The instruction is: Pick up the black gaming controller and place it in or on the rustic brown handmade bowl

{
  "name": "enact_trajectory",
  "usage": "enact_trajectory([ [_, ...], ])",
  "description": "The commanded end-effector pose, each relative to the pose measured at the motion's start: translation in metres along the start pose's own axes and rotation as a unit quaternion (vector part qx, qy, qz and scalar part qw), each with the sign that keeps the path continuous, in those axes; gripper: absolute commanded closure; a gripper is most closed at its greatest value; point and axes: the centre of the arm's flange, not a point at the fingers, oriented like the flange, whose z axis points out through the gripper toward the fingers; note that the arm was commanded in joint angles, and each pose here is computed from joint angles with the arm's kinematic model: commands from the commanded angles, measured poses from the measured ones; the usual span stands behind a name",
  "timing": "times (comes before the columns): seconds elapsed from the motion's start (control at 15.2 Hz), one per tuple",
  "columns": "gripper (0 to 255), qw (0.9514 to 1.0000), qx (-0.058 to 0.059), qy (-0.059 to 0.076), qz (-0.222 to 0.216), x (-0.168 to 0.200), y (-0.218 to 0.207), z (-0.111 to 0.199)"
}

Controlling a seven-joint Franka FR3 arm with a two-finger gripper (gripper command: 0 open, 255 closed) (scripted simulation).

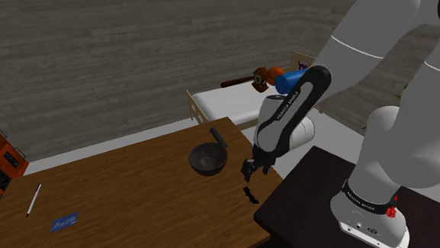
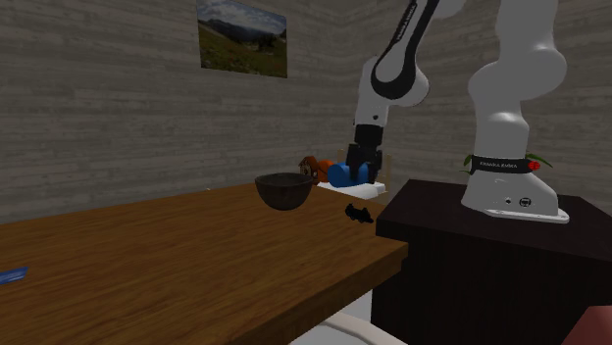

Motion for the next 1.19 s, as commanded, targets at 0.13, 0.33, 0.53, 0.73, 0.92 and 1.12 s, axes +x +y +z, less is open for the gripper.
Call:
enact_trajectory([
  [0.13,0,0.9998,0.011,-0.002,0.016,-0.007,-0.007,0.038],
  [0.33,0,0.9998,0.011,-0.002,0.016,-0.007,-0.007,0.054],
  [0.53,0,0.9998,0.011,-0.002,0.016,-0.008,-0.008,0.070],
  [0.73,0,0.9998,0.011,-0.002,0.016,-0.008,-0.008,0.073],
  [0.92,0,0.9998,0.011,-0.002,0.016,-0.008,-0.008,0.073],
  [1.12,255,0.9998,0.011,-0.002,0.016,-0.007,-0.008,0.073],
])
